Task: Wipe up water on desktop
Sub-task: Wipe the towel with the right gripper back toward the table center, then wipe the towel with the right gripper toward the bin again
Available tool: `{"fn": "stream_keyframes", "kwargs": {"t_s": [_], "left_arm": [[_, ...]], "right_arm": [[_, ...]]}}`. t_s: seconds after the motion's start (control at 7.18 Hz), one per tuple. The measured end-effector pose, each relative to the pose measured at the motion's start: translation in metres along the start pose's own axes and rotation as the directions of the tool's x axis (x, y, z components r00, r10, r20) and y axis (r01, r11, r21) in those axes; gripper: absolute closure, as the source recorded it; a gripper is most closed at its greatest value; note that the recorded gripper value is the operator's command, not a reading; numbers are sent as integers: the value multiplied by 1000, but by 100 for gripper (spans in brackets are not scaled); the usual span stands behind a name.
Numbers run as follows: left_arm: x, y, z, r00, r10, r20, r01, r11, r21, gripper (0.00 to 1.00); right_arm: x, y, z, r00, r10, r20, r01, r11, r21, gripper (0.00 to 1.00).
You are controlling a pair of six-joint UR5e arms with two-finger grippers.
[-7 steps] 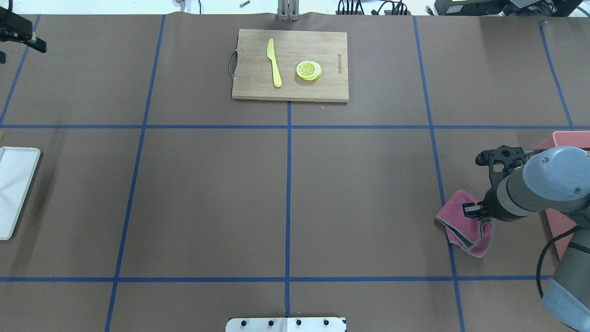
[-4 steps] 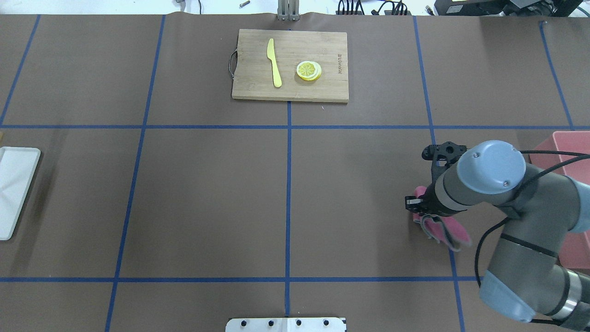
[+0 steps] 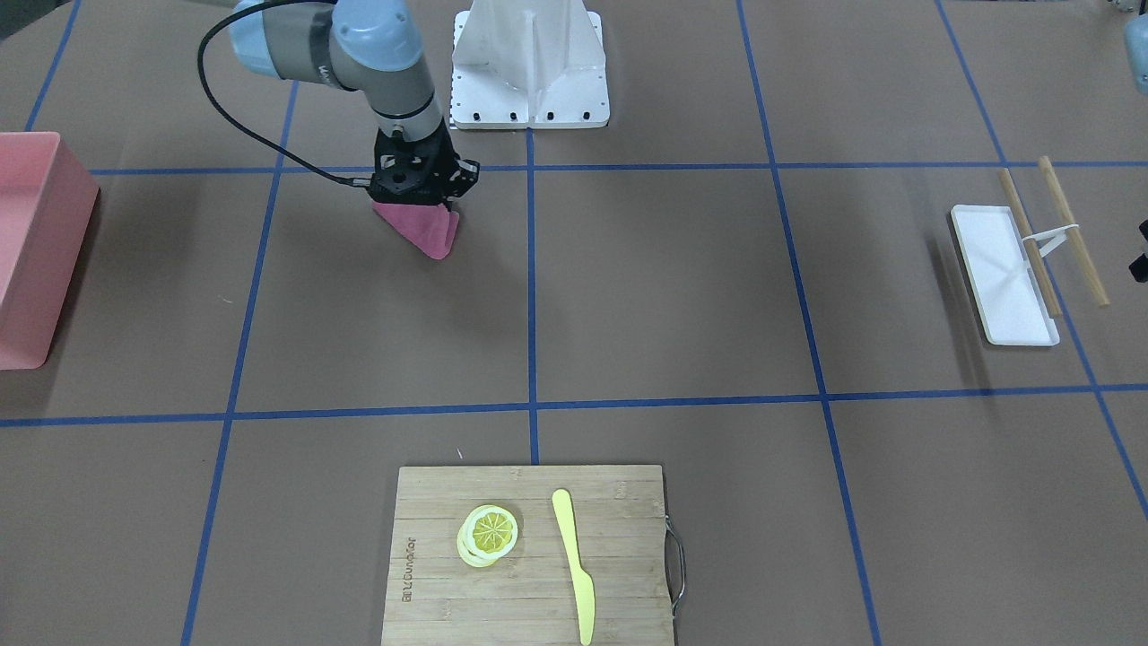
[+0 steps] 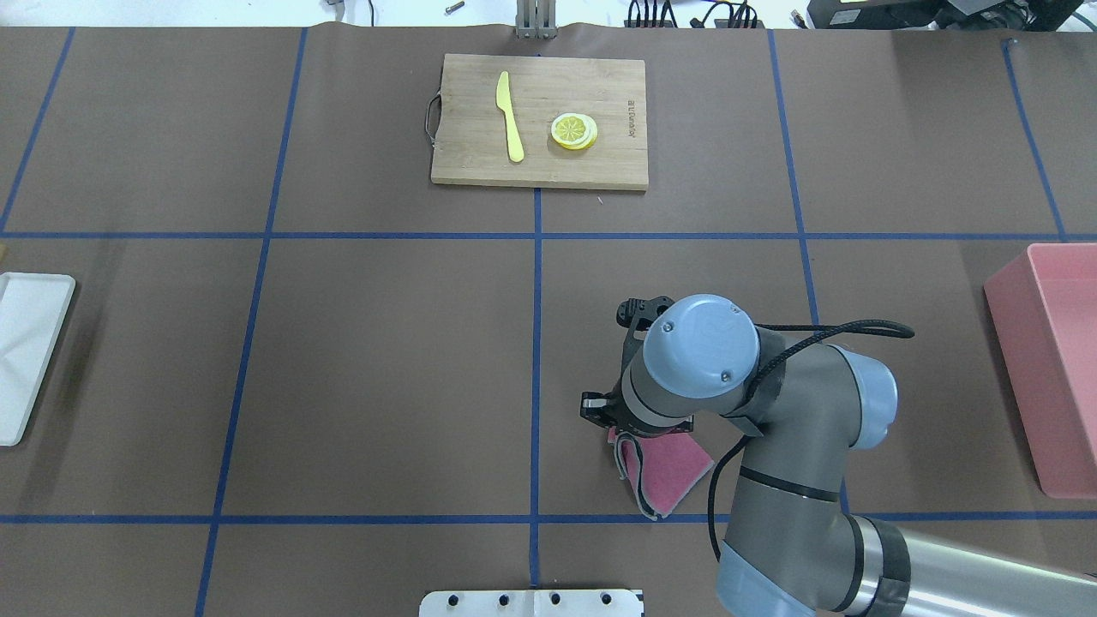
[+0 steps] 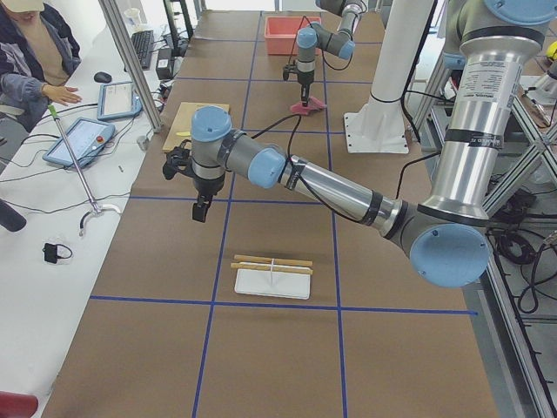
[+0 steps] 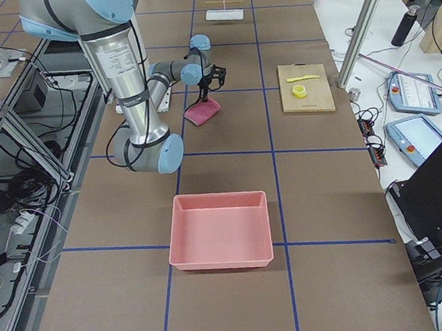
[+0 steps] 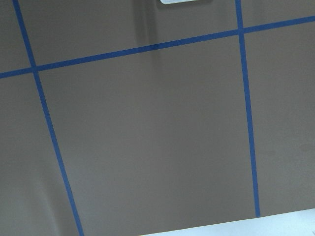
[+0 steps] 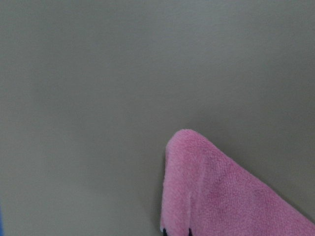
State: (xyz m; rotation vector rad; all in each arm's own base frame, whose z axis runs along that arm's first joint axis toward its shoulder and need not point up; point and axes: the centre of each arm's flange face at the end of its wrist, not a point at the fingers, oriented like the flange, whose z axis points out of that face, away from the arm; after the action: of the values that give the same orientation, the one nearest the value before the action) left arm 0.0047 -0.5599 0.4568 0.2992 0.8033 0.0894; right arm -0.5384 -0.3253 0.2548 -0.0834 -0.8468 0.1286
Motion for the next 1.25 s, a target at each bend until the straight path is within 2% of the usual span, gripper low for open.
{"fn": "stream_keyframes", "kwargs": {"t_s": [0.14, 0.28, 0.56, 0.98, 1.11, 1.25], "left_arm": [[-7, 1, 1, 1000, 10, 4, -10, 1000, -4, 3], [-12, 2, 2, 1000, 13, 6, -13, 1000, -7, 3], [-14, 6, 2, 1000, 14, 7, -14, 1000, -8, 3], [-14, 6, 1, 1000, 16, 6, -15, 1000, -6, 3], [-13, 6, 1, 1000, 16, 6, -16, 1000, -6, 3], [-14, 6, 1, 1000, 15, 6, -15, 1000, -6, 3]], "right_arm": [[6, -8, -1, 1000, 8, -3, -8, 1000, 3, 100], [39, -20, -5, 1000, -9, -20, 9, 1000, 3, 100], [134, -46, -12, 993, -71, -89, 70, 997, -15, 100], [279, -61, -31, 958, -185, -217, 176, 983, -60, 100], [309, -60, -40, 946, -216, -240, 204, 976, -75, 100], [309, -61, -43, 944, -226, -239, 214, 974, -74, 100]]}}
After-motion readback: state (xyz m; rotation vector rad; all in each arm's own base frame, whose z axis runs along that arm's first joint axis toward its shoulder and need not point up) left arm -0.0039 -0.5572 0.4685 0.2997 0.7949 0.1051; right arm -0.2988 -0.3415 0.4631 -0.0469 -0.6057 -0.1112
